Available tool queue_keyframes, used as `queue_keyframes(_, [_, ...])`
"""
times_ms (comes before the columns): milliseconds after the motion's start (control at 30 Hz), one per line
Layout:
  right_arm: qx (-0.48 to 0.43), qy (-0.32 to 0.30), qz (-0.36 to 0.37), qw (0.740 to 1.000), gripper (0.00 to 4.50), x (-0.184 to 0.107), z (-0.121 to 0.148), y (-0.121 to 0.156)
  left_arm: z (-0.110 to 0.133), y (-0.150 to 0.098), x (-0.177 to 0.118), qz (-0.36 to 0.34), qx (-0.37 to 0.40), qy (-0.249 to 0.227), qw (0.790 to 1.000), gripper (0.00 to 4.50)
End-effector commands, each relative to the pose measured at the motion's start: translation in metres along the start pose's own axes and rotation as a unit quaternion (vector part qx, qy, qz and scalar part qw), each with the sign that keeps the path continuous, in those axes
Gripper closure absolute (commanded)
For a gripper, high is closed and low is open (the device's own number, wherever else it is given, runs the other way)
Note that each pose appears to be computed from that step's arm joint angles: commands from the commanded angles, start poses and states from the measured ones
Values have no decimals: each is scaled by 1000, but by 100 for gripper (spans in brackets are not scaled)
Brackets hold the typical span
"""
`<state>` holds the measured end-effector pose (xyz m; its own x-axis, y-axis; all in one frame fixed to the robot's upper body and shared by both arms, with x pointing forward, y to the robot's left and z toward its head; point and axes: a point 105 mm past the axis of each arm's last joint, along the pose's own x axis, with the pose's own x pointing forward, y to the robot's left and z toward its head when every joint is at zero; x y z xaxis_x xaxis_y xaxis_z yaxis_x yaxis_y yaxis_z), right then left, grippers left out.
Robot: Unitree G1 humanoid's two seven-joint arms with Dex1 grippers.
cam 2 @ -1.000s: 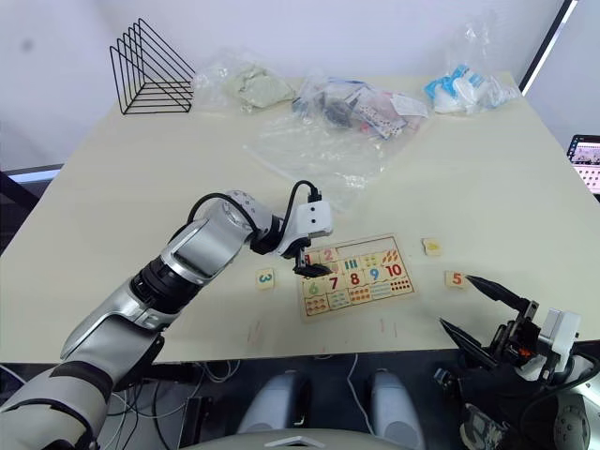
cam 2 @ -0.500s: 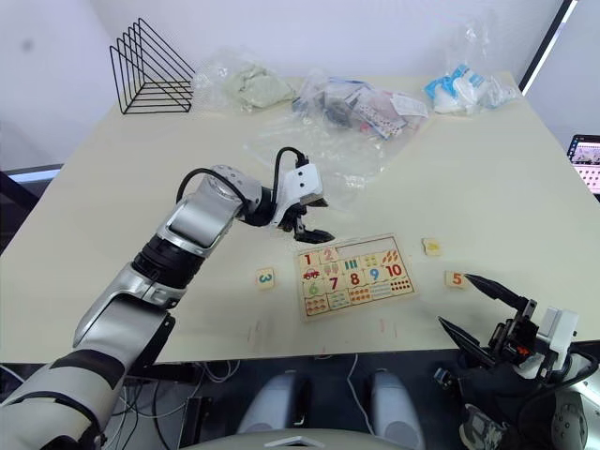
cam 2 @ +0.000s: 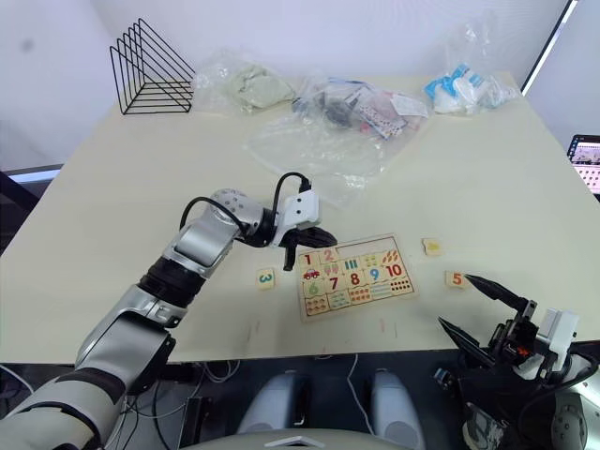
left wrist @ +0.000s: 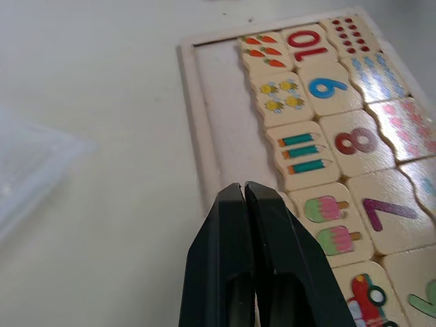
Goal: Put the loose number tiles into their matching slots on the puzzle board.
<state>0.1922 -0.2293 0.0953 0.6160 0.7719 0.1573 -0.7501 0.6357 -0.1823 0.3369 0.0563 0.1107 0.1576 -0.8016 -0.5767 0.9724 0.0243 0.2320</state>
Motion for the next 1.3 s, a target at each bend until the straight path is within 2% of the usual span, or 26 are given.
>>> queue_keyframes(33, [-14, -9, -3, 1000, 0, 0, 6, 0, 3, 1, -3, 3, 17, -3, 1000, 439])
queue_keyframes(500, [-17, -4, -5, 1000, 0, -4, 7, 0, -24, -8, 2, -9, -4, 20, 1000, 439])
queue_keyframes(667, [-18, -4, -9, 1000, 0, -4, 8, -1, -12, -3, -2, 7, -12, -25, 1000, 439])
queue_keyframes(833, [-16, -5, -25, 1000, 0, -6, 8, -5, 2, -1, -20, 29, -43, -101, 994, 439])
queue_keyframes(1000, [-15, -4, -43, 999, 0, -8, 9, -9, -3, -5, -43, 55, -79, -134, 986, 439])
queue_keyframes(1300, [-13, 18, -87, 996, 0, -18, 4, -24, -28, -8, -93, 164, -130, -182, 961, 439])
